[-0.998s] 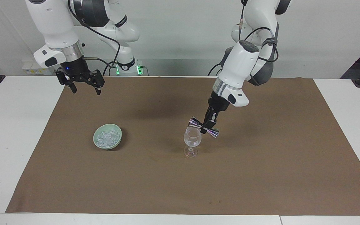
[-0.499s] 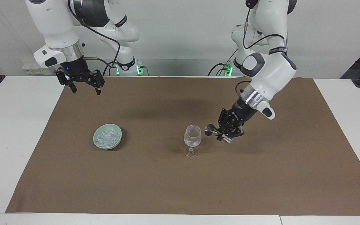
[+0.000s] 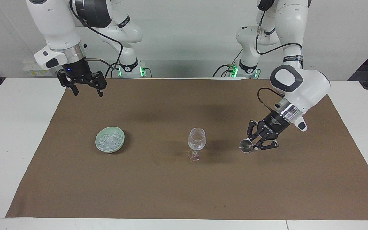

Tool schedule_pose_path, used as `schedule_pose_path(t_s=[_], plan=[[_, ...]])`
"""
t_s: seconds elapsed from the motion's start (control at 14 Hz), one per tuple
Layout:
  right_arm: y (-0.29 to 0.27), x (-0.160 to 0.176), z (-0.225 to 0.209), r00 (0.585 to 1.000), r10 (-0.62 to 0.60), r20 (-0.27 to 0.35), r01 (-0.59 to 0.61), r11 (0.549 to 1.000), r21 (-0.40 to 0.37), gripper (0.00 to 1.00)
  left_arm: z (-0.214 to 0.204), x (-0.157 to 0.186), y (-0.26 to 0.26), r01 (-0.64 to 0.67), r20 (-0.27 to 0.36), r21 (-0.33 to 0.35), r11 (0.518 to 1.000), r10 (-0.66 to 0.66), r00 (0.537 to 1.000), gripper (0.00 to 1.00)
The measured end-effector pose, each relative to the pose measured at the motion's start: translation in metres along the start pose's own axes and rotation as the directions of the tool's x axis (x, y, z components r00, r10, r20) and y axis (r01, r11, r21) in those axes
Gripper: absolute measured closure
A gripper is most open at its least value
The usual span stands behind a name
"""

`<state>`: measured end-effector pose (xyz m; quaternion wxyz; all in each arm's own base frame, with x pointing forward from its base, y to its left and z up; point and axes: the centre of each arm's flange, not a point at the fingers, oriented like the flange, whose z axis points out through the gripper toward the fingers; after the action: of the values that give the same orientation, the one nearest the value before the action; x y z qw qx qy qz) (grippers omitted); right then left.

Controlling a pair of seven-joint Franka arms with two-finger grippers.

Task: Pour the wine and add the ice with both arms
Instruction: 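Turn the cup upright and carry it back from the glass, then lower the cup onto the table at its starting spot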

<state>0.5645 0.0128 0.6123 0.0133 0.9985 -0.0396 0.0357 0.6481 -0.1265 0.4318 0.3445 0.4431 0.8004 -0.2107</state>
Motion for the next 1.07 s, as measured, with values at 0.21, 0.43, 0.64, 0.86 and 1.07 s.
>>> schedule_pose_path(t_s=[0.21, 0.43, 0.64, 0.86, 1.07], plan=[[0.0, 0.0, 0.0, 1.0, 0.0, 0.0, 0.0, 1.0, 0.0, 0.0, -0.004, 0.026, 0.009, 0.026, 0.039, 0.025, 0.999, -0.027, 0.999, 0.78], [0.0, 0.0, 0.0, 1.0, 0.0, 0.0, 0.0, 1.0, 0.0, 0.0, -0.012, 0.056, 0.018, -0.032, 0.065, 0.088, 0.996, 0.026, 0.998, 0.78], [0.0, 0.0, 0.0, 1.0, 0.0, 0.0, 0.0, 1.0, 0.0, 0.0, -0.021, 0.087, 0.021, -0.109, 0.08, 0.135, 0.985, 0.099, 0.992, 0.78], [0.0, 0.0, 0.0, 1.0, 0.0, 0.0, 0.0, 1.0, 0.0, 0.0, -0.03, 0.116, 0.024, -0.187, 0.118, 0.183, 0.965, 0.168, 0.979, 0.78], [0.0, 0.0, 0.0, 1.0, 0.0, 0.0, 0.0, 1.0, 0.0, 0.0, -0.043, 0.152, 0.028, -0.242, 0.204, 0.202, 0.949, 0.201, 0.958, 0.78]])
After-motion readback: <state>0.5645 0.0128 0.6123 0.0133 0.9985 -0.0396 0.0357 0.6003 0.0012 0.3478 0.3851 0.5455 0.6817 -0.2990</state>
